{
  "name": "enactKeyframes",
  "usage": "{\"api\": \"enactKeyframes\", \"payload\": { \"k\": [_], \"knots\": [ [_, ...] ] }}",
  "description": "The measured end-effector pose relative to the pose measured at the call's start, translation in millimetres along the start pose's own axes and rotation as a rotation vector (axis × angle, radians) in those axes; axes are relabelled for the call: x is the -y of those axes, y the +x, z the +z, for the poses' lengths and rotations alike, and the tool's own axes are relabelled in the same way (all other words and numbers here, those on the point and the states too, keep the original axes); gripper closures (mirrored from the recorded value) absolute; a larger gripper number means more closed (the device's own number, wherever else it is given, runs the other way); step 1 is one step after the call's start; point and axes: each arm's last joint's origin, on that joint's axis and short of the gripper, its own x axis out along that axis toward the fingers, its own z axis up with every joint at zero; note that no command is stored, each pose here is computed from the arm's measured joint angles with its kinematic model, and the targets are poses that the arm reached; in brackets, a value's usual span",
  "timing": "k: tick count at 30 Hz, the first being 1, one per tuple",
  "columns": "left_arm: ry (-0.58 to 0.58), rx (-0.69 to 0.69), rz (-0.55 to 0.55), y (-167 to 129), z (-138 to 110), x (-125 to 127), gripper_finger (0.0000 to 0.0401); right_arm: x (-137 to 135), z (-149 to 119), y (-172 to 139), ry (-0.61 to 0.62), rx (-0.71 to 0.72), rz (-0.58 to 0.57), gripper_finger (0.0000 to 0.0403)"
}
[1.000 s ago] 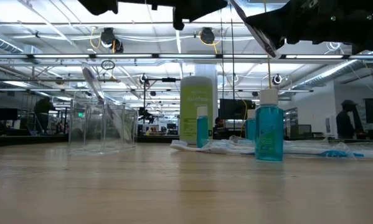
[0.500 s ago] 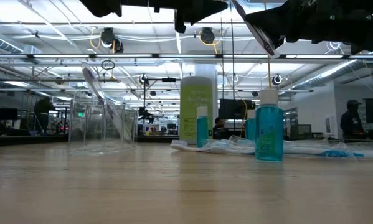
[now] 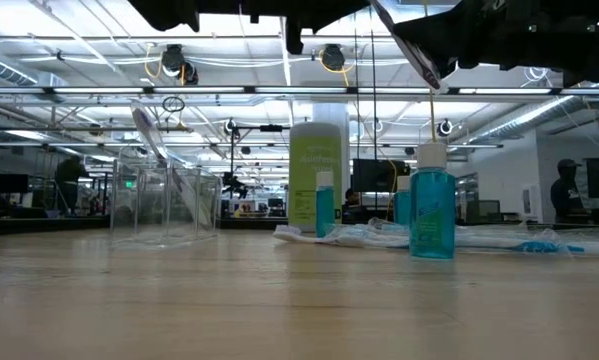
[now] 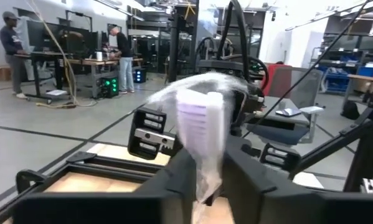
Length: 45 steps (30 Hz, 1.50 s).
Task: Pick & Place toothbrushing station
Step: Put the purple toothbrush into the transparent organizer
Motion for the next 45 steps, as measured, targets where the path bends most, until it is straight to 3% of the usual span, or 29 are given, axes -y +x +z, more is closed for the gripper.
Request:
{"api": "enactKeyframes", "payload": {
  "k": [3,9,16,19,23,30,34,39,45],
  "knots": [
    [-0.014,-0.001,-0.006,0.4,0.0,-2.3,0.0383,0.2,-0.4,0.0,0.0,-0.004,-0.005,0.039],
    [-0.036,0.005,0.025,0.0,1.4,-3.7,0.0377,0.2,-1.3,0.0,0.001,-0.015,-0.008,0.0376],
    [-0.033,-0.002,0.077,-10.4,19.6,-1.3,0.0385,0.8,-1.7,-1.6,0.16,-0.041,-0.027,0.0302],
    [0.01,-0.054,0.16,-22.2,32.5,1.1,0.0386,2.0,1.9,-4.8,0.208,-0.035,-0.026,0.0265],
    [0.025,-0.108,0.194,-43.8,54.5,7.3,0.0387,2.9,6.3,-11.4,0.205,-0.055,-0.023,0.0228],
    [0.004,-0.094,0.311,-99.2,76.6,19.8,0.0387,4.7,12.7,-20.7,0.204,-0.067,-0.026,0.0205],
    [-0.048,-0.08,0.45,-135.2,63.7,14.8,0.0387,4.8,12.5,-21.3,0.201,-0.073,-0.026,0.0207],
    [-0.18,-0.072,0.601,-168.8,26.7,-1.7,0.0387,4.6,11.3,-21.0,0.179,-0.083,-0.026,0.021],
    [-0.306,-0.062,0.654,-191.1,-5.4,-12.1,0.0387,4.6,11.5,-21.0,0.177,-0.081,-0.027,0.021]
  ]
}}
